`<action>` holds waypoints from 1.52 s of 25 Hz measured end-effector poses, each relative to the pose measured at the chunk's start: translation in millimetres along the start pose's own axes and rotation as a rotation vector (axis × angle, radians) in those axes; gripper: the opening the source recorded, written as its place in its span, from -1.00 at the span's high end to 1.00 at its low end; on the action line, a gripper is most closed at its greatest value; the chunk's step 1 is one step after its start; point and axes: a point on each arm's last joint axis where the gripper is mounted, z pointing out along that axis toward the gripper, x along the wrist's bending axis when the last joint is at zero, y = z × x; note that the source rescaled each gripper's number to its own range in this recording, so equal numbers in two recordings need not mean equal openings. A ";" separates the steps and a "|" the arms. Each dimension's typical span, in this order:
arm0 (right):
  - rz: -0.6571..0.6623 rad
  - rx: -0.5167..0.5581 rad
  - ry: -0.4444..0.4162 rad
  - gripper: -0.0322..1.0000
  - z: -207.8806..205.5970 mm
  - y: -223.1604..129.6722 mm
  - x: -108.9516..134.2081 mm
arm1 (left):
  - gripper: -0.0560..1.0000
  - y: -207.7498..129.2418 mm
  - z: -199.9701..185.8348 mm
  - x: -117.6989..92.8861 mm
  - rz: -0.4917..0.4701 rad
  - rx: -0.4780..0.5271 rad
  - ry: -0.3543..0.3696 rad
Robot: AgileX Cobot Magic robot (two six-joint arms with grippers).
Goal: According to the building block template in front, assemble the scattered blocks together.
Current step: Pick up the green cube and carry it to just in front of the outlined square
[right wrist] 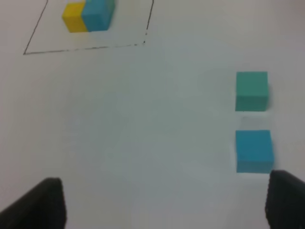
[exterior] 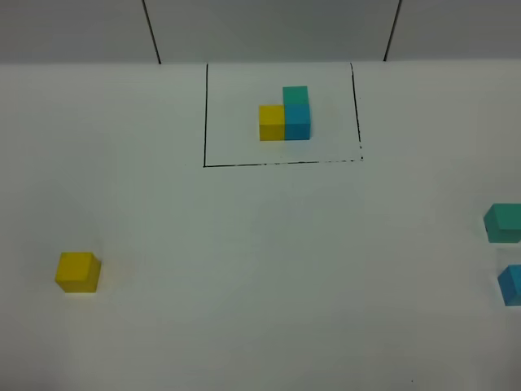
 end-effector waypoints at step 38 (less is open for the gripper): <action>0.008 0.819 -0.130 -1.00 312.2 56.9 -110.9 | -0.28 0.0 0.0 0.0 0.001 0.000 0.000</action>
